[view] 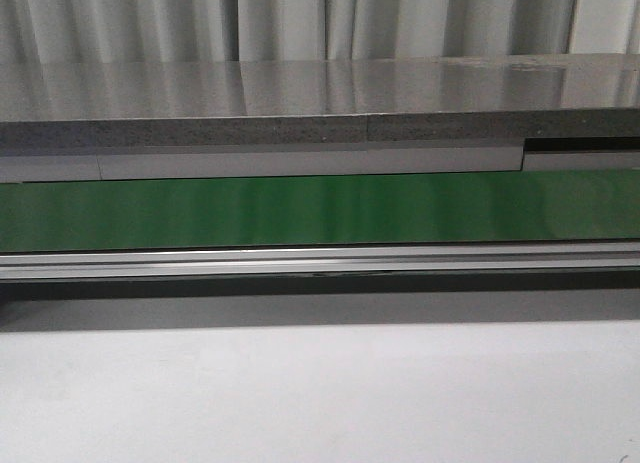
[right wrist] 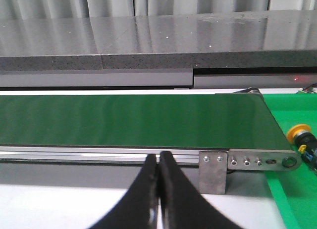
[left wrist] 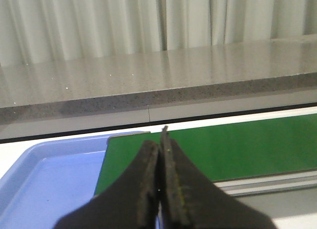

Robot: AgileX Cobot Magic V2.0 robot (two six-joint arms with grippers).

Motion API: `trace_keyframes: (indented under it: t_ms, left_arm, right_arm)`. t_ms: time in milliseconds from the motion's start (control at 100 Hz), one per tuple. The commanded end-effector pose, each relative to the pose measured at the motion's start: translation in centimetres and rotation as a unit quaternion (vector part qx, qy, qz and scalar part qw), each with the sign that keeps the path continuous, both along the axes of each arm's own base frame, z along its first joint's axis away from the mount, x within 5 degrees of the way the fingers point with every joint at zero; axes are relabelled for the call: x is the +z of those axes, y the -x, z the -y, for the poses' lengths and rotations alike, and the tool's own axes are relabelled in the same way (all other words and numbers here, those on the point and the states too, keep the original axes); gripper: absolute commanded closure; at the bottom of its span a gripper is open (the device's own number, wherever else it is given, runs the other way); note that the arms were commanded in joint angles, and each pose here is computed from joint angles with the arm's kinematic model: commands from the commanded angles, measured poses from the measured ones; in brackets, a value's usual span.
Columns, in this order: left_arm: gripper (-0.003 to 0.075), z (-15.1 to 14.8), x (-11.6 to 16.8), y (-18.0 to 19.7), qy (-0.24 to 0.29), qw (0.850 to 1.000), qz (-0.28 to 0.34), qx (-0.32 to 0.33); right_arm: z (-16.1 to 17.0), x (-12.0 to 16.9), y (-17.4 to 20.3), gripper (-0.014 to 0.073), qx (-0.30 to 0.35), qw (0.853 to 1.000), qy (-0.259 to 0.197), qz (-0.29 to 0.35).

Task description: Move button from left to right

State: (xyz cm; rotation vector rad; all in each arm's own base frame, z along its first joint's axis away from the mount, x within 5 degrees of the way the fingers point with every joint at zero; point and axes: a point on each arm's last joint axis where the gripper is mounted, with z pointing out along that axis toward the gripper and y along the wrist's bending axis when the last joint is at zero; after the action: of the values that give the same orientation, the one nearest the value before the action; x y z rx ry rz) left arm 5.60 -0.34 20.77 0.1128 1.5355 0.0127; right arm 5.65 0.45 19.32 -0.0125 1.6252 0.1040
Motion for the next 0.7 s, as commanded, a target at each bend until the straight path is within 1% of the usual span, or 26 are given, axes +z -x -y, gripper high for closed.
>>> trace_keyframes:
  t_ms: [0,100,160,690]
  left_arm:
    - [0.0740,0.20,1.40,0.44,0.020,0.996,0.080,-0.017]
    - [0.0740,0.25,0.60,0.28,0.034,0.996,0.079,-0.021]
    - [0.0740,0.26,0.42,0.25,0.034,0.996,0.075,-0.021]
    - [0.0740,0.27,0.52,0.27,0.034,0.996,0.081,-0.022]
  right_arm:
    - [0.05,1.39,0.24,0.0663,-0.002,0.998,-0.001,0.060]
    - [0.05,1.39,0.24,0.0663,-0.002,0.998,-0.001,0.060]
    - [0.05,1.39,0.24,0.0663,-0.002,0.998,-0.001,0.060]
    - [0.05,1.39,0.24,0.0663,-0.002,0.998,-0.001,0.060]
